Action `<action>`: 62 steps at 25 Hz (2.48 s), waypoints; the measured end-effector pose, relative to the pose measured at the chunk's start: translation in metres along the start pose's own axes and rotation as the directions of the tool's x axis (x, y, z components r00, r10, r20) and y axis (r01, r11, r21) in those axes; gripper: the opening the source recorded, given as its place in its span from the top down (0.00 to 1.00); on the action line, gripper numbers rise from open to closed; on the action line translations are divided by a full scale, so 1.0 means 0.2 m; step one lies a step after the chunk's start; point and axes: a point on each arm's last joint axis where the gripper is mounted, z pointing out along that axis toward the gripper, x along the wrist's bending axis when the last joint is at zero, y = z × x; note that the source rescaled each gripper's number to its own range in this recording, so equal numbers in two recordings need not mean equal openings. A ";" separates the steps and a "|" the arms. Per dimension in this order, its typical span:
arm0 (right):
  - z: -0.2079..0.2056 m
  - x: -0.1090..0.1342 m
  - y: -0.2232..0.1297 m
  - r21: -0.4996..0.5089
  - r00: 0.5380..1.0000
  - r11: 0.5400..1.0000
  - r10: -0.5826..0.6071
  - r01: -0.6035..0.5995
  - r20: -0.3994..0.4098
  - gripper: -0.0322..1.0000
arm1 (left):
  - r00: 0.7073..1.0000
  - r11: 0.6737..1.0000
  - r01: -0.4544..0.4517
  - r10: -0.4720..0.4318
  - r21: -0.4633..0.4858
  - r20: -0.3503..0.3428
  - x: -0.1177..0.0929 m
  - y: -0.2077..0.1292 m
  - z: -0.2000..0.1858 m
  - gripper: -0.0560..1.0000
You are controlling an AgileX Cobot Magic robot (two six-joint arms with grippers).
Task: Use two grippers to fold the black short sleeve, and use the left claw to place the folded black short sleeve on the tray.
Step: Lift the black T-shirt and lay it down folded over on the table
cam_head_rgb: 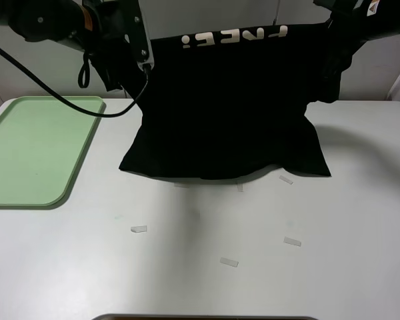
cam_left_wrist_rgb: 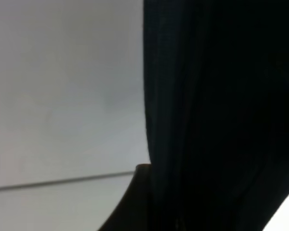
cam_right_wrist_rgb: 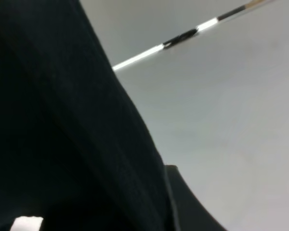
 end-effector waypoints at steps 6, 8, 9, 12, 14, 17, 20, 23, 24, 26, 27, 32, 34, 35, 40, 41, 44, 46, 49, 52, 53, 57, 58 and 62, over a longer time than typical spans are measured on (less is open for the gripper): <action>0.08 0.03 -0.04 -0.009 1.000 1.000 -0.003 0.003 -0.001 0.97 | 0.999 1.000 -0.018 0.019 -0.020 0.026 -0.07 -0.02 0.13 0.95; 0.10 0.03 -0.04 -0.033 1.000 0.999 -0.007 0.008 0.016 0.97 | 1.000 0.999 -0.019 0.020 -0.031 0.022 -0.08 -0.03 0.15 0.95; 0.11 0.03 -0.04 -0.046 1.000 0.999 -0.010 0.011 0.026 0.97 | 1.000 0.999 -0.018 0.018 -0.034 0.019 -0.08 -0.03 0.16 0.95; 0.14 0.04 -0.05 -0.072 0.999 0.997 -0.012 0.015 0.042 0.97 | 1.000 0.999 -0.012 0.013 -0.052 0.003 -0.08 -0.06 0.19 0.95; 0.17 0.05 -0.06 -0.078 0.999 0.997 -0.014 0.018 0.043 0.97 | 1.000 0.998 -0.008 0.007 -0.067 -0.013 -0.07 -0.08 0.21 0.95; 0.21 0.08 -0.08 -0.078 0.999 0.997 -0.020 0.022 0.033 0.97 | 1.000 0.997 0.000 -0.002 -0.074 -0.018 -0.07 -0.10 0.23 0.95; 0.21 0.09 -0.09 -0.059 1.000 0.998 -0.022 0.023 0.017 0.97 | 0.998 0.996 0.059 -0.060 -0.071 -0.009 -0.08 -0.10 0.24 0.95; 0.21 0.10 -0.11 -0.017 1.000 1.000 -0.022 0.022 -0.016 0.97 | 0.985 0.982 0.173 -0.173 -0.070 0.000 -0.08 -0.10 0.24 0.95; 0.21 0.11 -0.12 0.005 0.999 1.000 -0.017 0.017 -0.033 0.97 | 0.978 0.975 0.209 -0.209 -0.070 0.003 -0.08 -0.10 0.24 0.95; 0.20 0.13 -0.14 0.055 0.997 0.998 0.012 -0.009 -0.072 0.97 | 0.954 0.952 0.300 -0.300 -0.053 0.018 -0.09 -0.10 0.24 0.95; 0.20 0.14 -0.15 0.084 0.995 0.996 0.029 -0.021 -0.094 0.97 | 0.943 0.942 0.333 -0.333 -0.043 0.023 -0.09 -0.10 0.24 0.95; 0.19 0.20 -0.18 0.203 0.974 0.976 0.121 -0.082 -0.190 0.97 | 0.887 0.888 0.457 -0.459 0.044 0.048 -0.13 -0.10 0.24 0.95; 0.18 0.21 -0.18 0.241 0.961 0.963 0.174 -0.120 -0.216 0.97 | 0.871 0.871 0.485 -0.489 0.078 0.053 -0.14 -0.11 0.24 0.95; 0.18 0.22 -0.18 0.256 0.954 0.957 0.197 -0.137 -0.227 0.97 | 0.861 0.861 0.500 -0.506 0.096 0.058 -0.15 -0.11 0.23 0.95; 0.16 0.26 -0.20 0.334 0.916 0.924 0.284 -0.184 -0.282 0.97 | 0.803 0.802 0.560 -0.587 0.209 0.100 -0.21 -0.11 0.22 0.95; 0.16 0.27 -0.21 0.347 0.911 0.919 0.293 -0.185 -0.291 0.97 | 0.795 0.794 0.561 -0.596 0.234 0.115 -0.23 -0.11 0.22 0.95; 0.15 0.28 -0.21 0.375 0.897 0.908 0.314 -0.188 -0.311 0.97 | 0.776 0.781 0.552 -0.609 0.292 0.163 -0.27 -0.11 0.21 0.95; 0.14 0.29 -0.22 0.385 0.891 0.903 0.324 -0.190 -0.319 0.97 | 0.776 0.788 0.526 -0.599 0.318 0.200 -0.29 -0.11 0.20 0.95; 0.14 0.30 -0.22 0.408 0.881 0.895 0.330 -0.178 -0.340 0.97 | 0.792 0.819 0.464 -0.554 0.337 0.255 -0.30 -0.11 0.19 0.95; 0.12 0.32 -0.23 0.428 0.867 0.893 0.320 -0.141 -0.382 0.97 | 0.801 0.837 0.424 -0.525 0.346 0.290 -0.32 -0.12 0.18 0.95; 0.12 0.32 -0.23 0.431 0.864 0.893 0.313 -0.127 -0.395 0.97 | 0.801 0.839 0.419 -0.521 0.346 0.293 -0.32 -0.12 0.18 0.95; 0.11 0.33 -0.24 0.442 0.854 0.891 0.308 -0.105 -0.419 0.97 | 0.797 0.838 0.419 -0.524 0.350 0.300 -0.32 -0.12 0.18 0.95; 0.11 0.33 -0.24 0.446 0.852 0.889 0.309 -0.101 -0.423 0.97 | 0.790 0.833 0.425 -0.533 0.355 0.303 -0.32 -0.11 0.18 0.95; 0.11 0.34 -0.24 0.448 0.849 0.888 0.309 -0.098 -0.428 0.97 | 0.772 0.819 0.440 -0.554 0.367 0.311 -0.33 -0.11 0.18 0.95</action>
